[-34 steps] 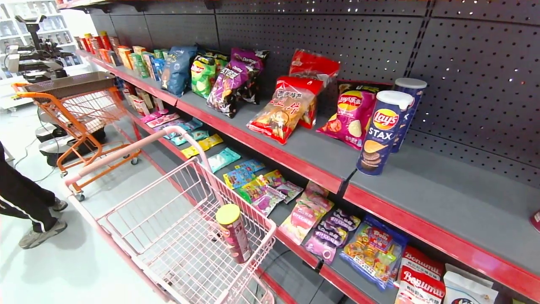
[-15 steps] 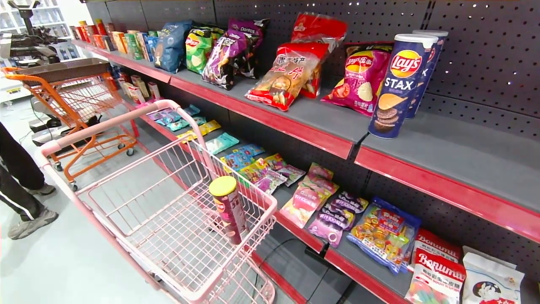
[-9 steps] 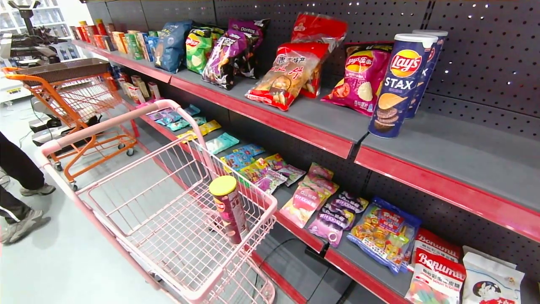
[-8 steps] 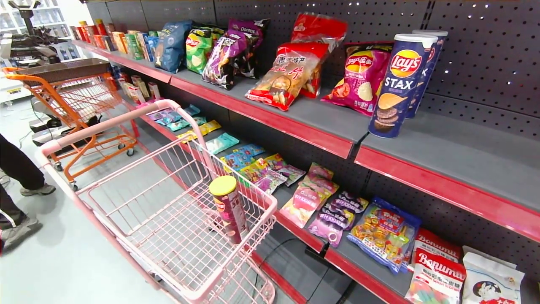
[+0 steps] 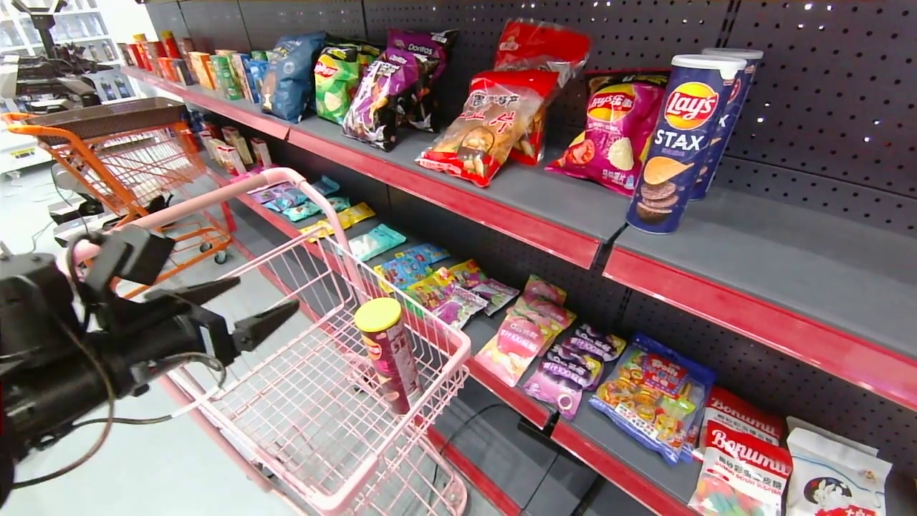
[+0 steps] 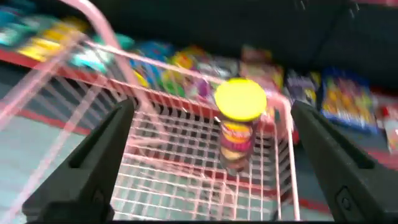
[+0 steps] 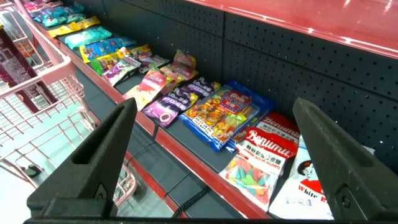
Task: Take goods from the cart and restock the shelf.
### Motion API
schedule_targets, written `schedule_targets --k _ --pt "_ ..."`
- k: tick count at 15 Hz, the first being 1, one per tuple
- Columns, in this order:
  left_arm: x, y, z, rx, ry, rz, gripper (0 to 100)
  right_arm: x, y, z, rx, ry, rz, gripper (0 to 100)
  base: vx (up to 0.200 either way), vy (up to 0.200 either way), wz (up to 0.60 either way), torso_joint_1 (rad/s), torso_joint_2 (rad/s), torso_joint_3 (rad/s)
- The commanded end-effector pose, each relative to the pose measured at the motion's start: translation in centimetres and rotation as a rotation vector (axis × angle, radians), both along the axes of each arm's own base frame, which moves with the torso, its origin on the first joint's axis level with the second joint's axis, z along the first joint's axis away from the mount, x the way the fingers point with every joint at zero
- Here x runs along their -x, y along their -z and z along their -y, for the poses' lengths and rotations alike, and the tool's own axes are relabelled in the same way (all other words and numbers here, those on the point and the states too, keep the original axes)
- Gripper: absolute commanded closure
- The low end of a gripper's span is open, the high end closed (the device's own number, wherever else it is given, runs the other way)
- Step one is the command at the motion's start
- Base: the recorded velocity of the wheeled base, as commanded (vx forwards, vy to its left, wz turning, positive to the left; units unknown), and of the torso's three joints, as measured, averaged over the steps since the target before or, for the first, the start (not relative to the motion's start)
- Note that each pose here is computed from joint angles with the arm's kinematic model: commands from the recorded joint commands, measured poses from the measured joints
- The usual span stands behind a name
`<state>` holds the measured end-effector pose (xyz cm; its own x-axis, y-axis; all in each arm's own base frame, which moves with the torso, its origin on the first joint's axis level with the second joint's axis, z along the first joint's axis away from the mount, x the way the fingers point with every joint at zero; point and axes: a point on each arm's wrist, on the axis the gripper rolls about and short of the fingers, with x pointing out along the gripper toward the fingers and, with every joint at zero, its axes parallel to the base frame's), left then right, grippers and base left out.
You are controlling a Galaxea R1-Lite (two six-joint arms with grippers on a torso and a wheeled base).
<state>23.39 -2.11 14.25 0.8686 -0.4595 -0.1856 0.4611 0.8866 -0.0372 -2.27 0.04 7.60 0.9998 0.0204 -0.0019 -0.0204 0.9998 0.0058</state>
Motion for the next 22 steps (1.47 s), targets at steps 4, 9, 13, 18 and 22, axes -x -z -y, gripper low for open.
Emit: schedule_targets --k 4,9,13,18,22 --pt "-4.6 10.7 3.5 -0.017 0.2 -0.183 0 0.0 0.0 0.0 0.001 -0.001 0.0 0 0.0 0.0 0.0 0.0 0.0 0.0" --pt "-7.7 13.4 5.0 -0.009 0.234 -0.109 0 0.0 0.0 0.0 0.003 -0.001 0.0 0 0.0 0.0 0.0 0.0 0.0 0.0" --pt "-9.5 13.8 6.5 -0.003 0.263 -0.072 0 0.0 0.0 0.0 0.003 -0.003 0.0 0 0.0 0.0 0.0 0.0 0.0 0.0" --pt "-11.3 14.3 7.4 0.009 0.27 -0.052 0 0.0 0.0 0.0 0.006 -0.003 0.001 0 0.0 0.0 0.0 0.0 0.0 0.0" --pt "-12.0 15.1 8.1 0.01 0.278 -0.061 100 0.0 0.0 0.0 0.006 -0.003 0.001 0 0.0 0.0 0.0 0.0 0.0 0.0"
